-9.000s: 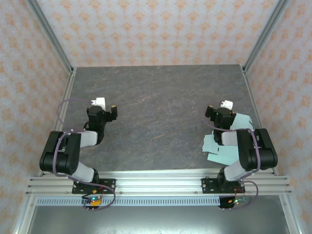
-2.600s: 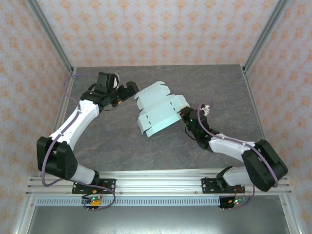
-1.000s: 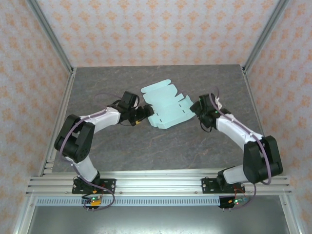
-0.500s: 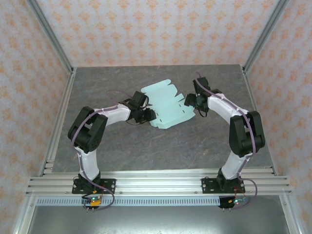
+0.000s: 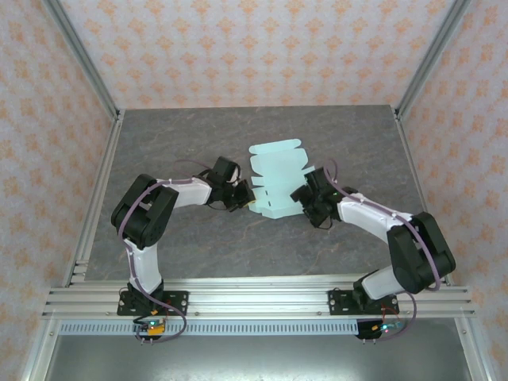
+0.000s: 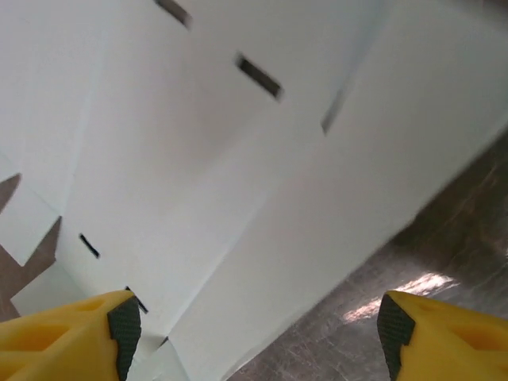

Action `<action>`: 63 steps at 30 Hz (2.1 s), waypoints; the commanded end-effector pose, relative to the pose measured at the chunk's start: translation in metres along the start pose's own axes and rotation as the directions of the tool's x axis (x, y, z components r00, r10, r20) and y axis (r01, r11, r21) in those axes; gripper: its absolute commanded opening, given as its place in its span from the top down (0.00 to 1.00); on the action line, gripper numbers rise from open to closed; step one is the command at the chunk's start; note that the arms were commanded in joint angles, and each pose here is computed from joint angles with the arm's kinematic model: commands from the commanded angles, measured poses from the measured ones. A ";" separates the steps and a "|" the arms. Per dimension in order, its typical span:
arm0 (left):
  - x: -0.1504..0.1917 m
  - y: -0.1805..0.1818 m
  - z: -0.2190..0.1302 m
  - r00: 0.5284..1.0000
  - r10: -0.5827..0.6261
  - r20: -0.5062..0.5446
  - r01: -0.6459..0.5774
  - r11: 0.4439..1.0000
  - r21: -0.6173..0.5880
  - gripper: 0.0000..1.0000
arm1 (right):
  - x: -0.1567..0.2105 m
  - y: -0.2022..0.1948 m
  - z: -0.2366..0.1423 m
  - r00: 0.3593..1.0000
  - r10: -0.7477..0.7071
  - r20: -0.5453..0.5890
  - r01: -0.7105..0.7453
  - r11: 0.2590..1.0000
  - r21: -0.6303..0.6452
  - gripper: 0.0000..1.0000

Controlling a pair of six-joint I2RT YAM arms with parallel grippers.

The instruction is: Fold the paper box

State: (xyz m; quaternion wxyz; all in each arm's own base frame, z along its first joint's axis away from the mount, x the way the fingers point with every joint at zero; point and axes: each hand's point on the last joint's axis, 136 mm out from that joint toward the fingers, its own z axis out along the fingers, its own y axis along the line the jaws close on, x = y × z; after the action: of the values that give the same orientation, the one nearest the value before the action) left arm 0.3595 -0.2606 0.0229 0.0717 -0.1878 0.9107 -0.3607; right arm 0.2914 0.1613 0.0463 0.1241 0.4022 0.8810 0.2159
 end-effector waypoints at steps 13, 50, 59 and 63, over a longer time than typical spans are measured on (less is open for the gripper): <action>0.010 -0.029 -0.021 0.987 -0.158 0.019 0.155 0.982 0.109 1.00 | -0.002 0.056 0.023 0.987 0.158 0.010 -0.154 0.972 -0.180 0.56; -0.058 -0.021 -0.149 0.672 0.520 0.527 -0.509 0.842 -0.181 0.00 | -0.033 0.131 0.006 -0.523 -0.806 -0.277 0.830 -0.556 0.052 0.85; -0.066 -0.016 -0.103 0.601 0.659 0.452 -0.626 0.740 -0.246 0.02 | -0.011 0.145 0.004 -0.570 -0.806 -0.160 0.817 -0.576 -0.004 0.82; -0.074 -0.019 -0.083 0.589 0.678 0.439 -0.658 0.718 -0.227 0.25 | -0.009 0.147 0.007 -0.574 -0.807 -0.141 0.815 -0.579 -0.005 0.82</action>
State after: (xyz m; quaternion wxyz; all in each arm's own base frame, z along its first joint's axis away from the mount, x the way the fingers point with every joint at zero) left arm 0.3870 -0.1788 0.0725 0.3749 0.0415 0.8991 -0.2223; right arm 0.3956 0.2331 0.0958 0.1675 -0.5863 0.7904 -0.0590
